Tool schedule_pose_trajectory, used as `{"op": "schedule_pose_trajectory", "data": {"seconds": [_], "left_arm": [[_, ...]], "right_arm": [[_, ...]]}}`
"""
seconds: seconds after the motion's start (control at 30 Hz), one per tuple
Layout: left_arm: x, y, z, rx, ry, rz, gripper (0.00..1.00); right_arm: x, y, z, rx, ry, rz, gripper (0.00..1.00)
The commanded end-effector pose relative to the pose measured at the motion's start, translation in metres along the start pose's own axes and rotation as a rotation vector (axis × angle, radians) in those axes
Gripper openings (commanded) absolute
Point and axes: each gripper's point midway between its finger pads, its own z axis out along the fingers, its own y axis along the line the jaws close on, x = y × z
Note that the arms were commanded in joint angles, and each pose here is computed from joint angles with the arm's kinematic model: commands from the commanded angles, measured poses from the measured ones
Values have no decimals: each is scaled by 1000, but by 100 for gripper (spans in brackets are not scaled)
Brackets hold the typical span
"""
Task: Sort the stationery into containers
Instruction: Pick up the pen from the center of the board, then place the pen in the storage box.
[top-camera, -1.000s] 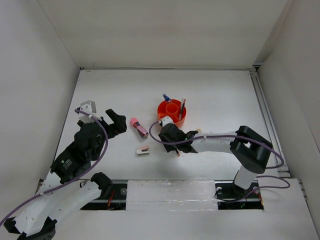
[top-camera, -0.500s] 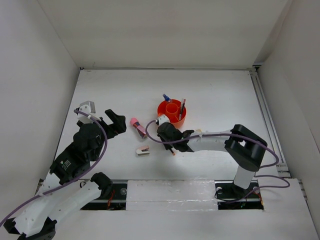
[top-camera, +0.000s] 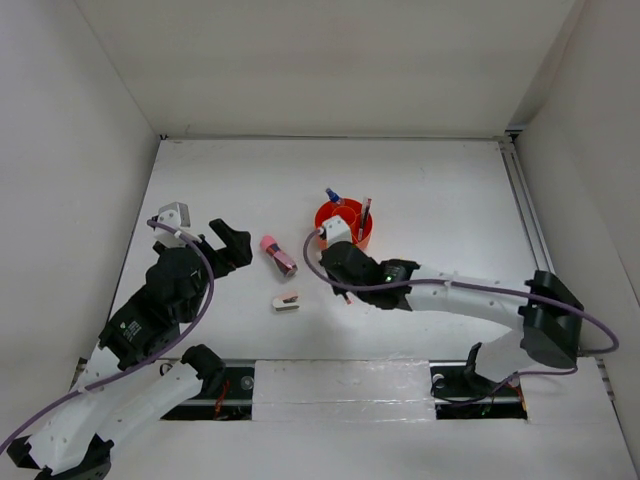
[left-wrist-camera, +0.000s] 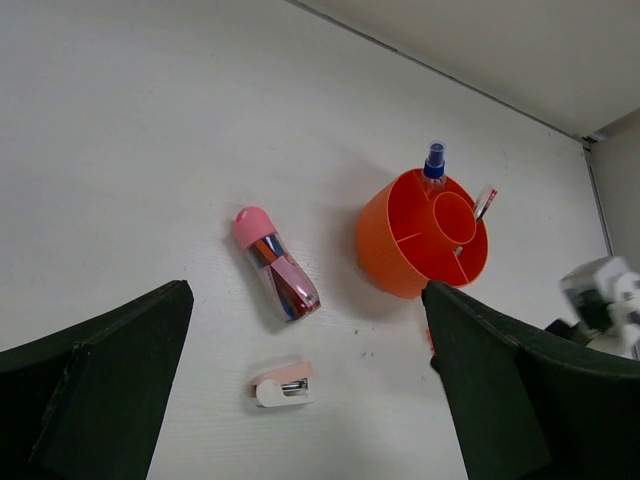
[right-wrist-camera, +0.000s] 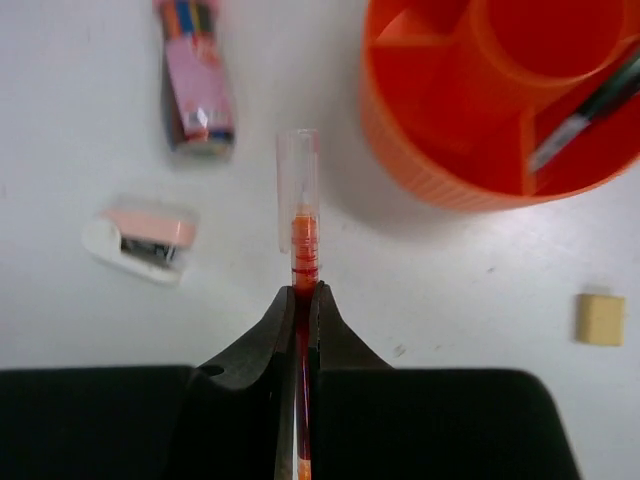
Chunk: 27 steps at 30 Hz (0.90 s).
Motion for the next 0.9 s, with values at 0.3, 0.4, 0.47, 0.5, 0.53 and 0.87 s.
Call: {"op": "schedule_pose_trajectory", "data": {"seconds": [0.3, 0.4, 0.47, 0.5, 0.53, 0.87], "left_arm": [[-6, -2, -2, 13, -25, -20, 99], [-8, -2, -4, 17, -31, -25, 99], [-8, -2, -4, 17, -31, -25, 99], [-9, -3, -4, 22, -37, -29, 99], [-6, -2, -2, 17, -31, -25, 99], [-6, -1, -2, 17, -31, -15, 99]], "right_arm": [[-182, -139, -78, -20, -842, 337, 0], [-200, -155, -81, -55, -911, 316, 0], [-199, -159, -69, -95, -928, 268, 0], [-201, -159, -69, -114, -951, 255, 0], [-210, -162, -77, -149, -1017, 236, 0], [-192, -172, -61, -266, -1172, 244, 0]]}}
